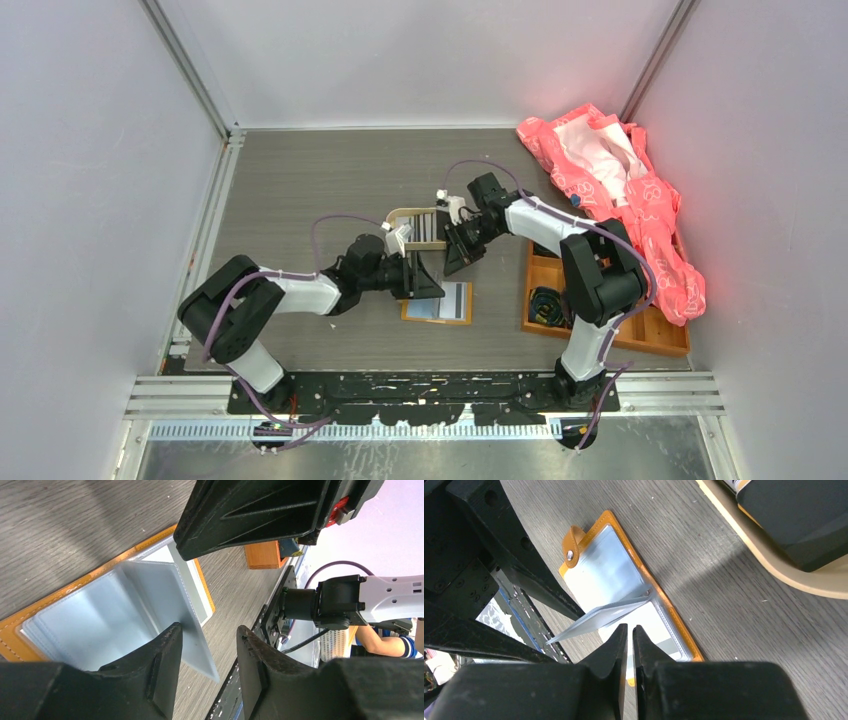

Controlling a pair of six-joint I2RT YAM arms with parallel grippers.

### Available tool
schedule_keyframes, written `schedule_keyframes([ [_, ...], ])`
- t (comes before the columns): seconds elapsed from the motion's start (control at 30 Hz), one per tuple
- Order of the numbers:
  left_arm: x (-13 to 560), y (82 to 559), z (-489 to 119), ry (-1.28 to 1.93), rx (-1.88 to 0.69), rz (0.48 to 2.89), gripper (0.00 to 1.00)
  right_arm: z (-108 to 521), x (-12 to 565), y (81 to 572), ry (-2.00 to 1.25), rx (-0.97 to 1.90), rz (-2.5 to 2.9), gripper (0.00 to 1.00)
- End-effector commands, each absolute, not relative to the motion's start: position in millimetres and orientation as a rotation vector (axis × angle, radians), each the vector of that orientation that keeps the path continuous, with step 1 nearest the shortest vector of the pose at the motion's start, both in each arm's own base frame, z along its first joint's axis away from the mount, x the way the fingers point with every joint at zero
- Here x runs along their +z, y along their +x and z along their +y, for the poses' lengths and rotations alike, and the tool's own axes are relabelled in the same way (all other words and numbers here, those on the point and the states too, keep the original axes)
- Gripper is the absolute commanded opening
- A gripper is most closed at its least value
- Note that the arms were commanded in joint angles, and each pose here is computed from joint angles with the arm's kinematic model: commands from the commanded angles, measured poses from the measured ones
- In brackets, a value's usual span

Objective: Put the credit cards into the card holder
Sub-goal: Turn over the card slot in the card holder.

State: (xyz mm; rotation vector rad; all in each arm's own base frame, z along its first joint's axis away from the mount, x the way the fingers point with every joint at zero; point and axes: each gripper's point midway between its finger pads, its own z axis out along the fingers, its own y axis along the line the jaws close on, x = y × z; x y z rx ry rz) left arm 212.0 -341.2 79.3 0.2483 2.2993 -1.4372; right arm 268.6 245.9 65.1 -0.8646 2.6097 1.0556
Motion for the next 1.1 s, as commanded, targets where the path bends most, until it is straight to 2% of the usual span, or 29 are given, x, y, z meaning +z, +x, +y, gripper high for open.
schedule_keyframes([
  [0.0, 101, 221, -353, 0.288, -1.457, 2.217, 0.45, 251, 96, 280, -0.868, 1.062, 2.507, 0.15],
  [0.3, 101, 217, -356, 0.308, -1.447, 2.231, 0.45, 253, 94, 278, -0.855, 1.099, 2.520, 0.17],
  [0.53, 94, 213, -358, 0.325, -1.441, 2.251, 0.46, 249, 107, 280, -0.796, 1.161, 2.490, 0.29],
  [1.07, 102, 213, -356, 0.321, -1.419, 2.221, 0.45, 241, 117, 282, -0.816, 1.130, 2.445, 0.30],
])
